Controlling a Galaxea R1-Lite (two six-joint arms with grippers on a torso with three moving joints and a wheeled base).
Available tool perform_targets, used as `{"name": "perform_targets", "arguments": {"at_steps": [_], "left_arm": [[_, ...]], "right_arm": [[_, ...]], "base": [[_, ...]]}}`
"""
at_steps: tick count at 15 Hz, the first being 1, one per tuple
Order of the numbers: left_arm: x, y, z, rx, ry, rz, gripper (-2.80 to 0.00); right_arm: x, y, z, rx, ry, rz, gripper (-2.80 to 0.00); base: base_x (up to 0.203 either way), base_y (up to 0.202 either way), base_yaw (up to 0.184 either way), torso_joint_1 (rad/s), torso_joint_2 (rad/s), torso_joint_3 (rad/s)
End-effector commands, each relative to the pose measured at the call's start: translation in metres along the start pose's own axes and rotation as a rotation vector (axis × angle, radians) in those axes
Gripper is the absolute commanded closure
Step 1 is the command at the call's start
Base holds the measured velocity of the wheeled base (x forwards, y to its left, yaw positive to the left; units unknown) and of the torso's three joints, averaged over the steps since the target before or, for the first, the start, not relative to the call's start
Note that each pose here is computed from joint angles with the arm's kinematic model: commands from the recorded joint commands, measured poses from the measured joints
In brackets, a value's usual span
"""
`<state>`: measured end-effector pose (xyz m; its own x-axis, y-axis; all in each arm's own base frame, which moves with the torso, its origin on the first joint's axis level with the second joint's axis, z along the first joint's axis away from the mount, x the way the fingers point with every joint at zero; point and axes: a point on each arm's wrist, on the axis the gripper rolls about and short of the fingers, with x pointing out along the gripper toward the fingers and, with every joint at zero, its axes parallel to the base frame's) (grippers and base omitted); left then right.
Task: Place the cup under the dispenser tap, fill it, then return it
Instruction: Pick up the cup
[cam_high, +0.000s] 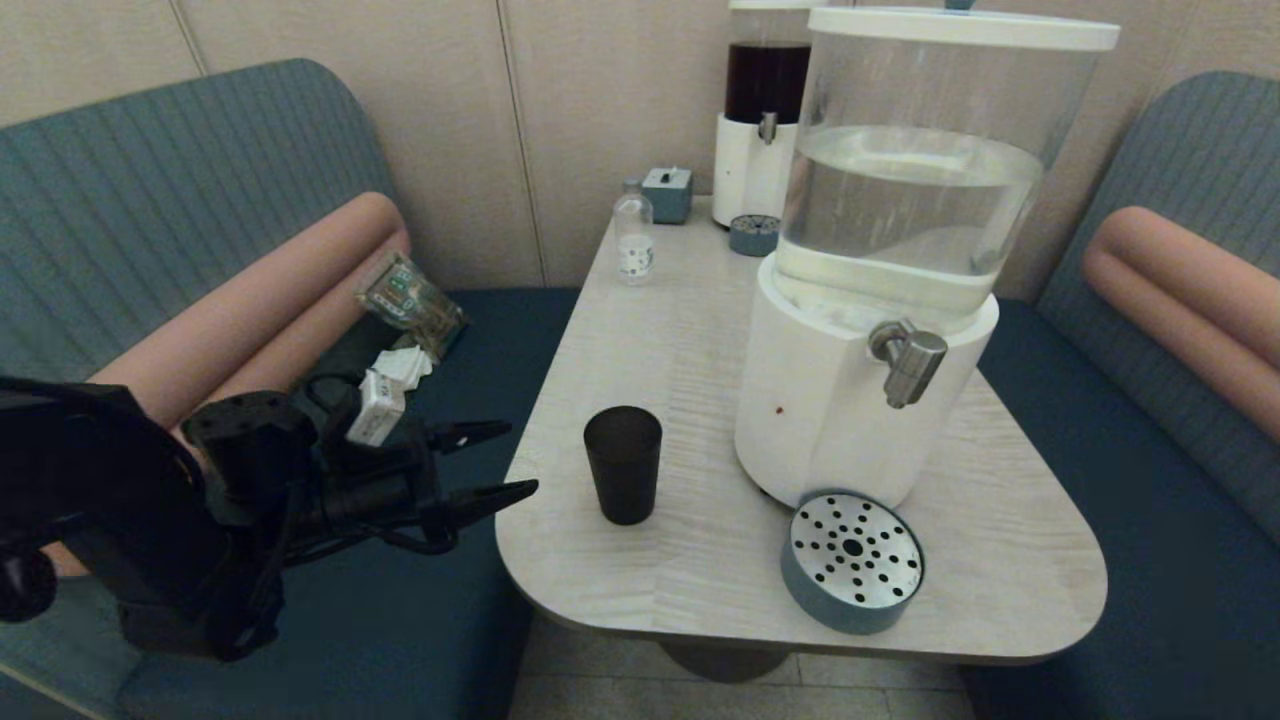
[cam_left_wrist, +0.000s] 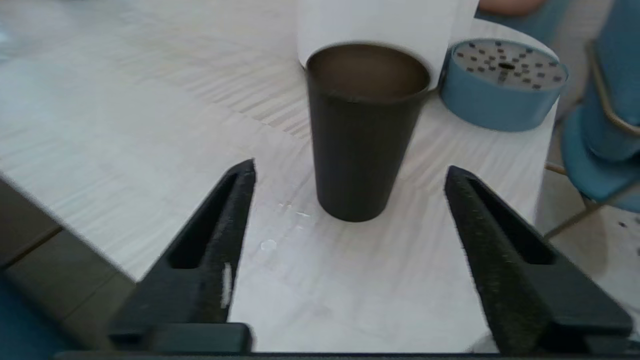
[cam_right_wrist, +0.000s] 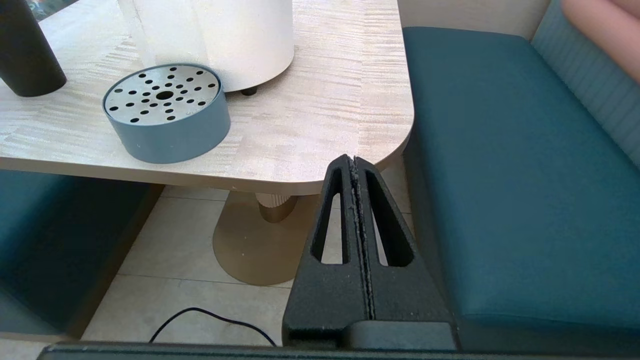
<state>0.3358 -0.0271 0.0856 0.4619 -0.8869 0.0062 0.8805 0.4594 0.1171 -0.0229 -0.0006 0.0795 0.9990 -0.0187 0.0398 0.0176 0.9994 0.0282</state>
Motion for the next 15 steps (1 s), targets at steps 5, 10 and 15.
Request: {"name": "perform_targets", "arguments": {"at_steps": [5, 10, 15], "left_arm": [[0.037, 0.02, -0.042, -0.02, -0.001, -0.081, -2.8], [0.079, 0.033, -0.054, -0.007, -0.044, -0.124, -2.8], [0.104, 0.031, -0.052, -0.052, -0.069, -0.12, -2.8]], "right_arm": [[0.001, 0.0, -0.004, 0.0, 0.012, 0.0, 0.0], [0.001, 0.0, -0.004, 0.0, 0.012, 0.0, 0.0], [0.001, 0.0, -0.004, 0.0, 0.012, 0.0, 0.0]], "base": [[0.0, 0.0, 0.0, 0.0, 0.0, 0.0], [0.0, 0.0, 0.0, 0.0, 0.0, 0.0], [0.0, 0.0, 0.0, 0.0, 0.0, 0.0]]}}
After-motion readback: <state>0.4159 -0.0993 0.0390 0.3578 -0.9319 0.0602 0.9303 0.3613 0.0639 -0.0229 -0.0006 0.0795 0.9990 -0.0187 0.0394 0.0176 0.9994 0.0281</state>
